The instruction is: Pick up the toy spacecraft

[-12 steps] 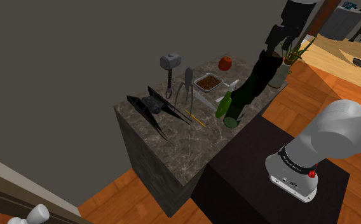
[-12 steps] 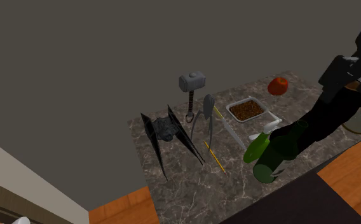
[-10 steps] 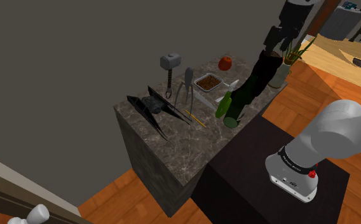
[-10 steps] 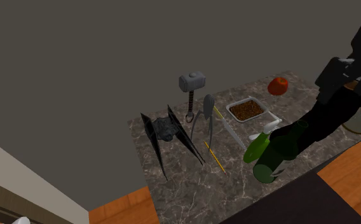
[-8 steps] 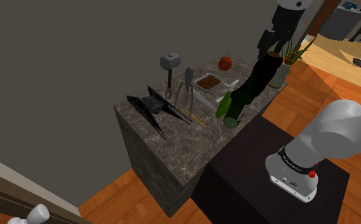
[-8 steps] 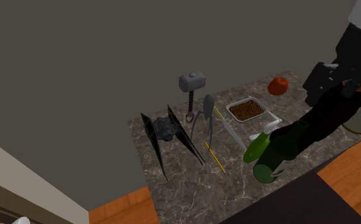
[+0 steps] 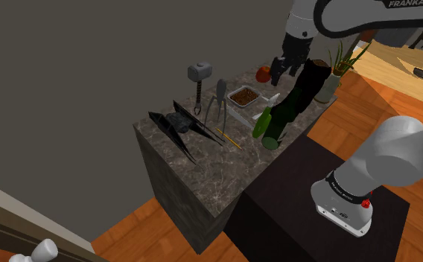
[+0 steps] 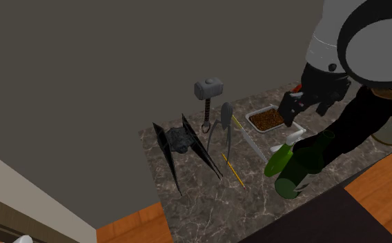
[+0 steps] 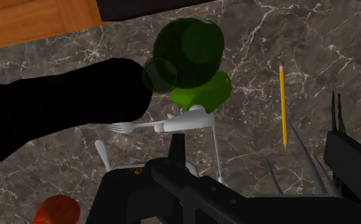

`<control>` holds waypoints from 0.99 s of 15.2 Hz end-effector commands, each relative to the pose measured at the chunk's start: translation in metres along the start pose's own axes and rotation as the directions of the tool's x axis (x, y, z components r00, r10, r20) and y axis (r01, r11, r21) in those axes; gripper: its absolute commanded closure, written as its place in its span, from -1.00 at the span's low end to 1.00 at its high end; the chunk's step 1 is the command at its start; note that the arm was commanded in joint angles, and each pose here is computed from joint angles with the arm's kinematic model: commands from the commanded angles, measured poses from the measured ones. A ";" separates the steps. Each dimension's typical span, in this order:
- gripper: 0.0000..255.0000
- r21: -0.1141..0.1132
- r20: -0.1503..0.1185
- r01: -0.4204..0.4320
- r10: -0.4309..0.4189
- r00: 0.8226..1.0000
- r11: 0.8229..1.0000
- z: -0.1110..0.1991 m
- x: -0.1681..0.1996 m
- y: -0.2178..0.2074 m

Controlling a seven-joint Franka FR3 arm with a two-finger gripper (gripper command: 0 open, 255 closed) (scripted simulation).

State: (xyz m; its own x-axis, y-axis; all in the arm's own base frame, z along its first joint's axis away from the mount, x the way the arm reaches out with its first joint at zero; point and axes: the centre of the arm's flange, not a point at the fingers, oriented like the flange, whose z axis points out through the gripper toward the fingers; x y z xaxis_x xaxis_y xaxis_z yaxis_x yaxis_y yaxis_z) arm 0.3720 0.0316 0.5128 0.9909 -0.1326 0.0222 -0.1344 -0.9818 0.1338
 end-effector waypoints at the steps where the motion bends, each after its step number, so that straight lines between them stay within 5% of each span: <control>1: -1.00 -0.010 -0.013 0.014 -0.014 1.000 1.000 0.018 0.008 -0.021; 15: -1.00 -0.090 -0.081 0.106 -0.114 0.990 0.990 0.134 0.081 -0.149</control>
State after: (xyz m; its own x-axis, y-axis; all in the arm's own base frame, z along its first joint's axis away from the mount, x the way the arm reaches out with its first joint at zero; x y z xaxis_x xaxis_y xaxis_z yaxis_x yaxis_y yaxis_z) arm 0.4673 0.1439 0.3745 0.9964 -0.0167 0.0836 -0.0347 -0.9752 0.2186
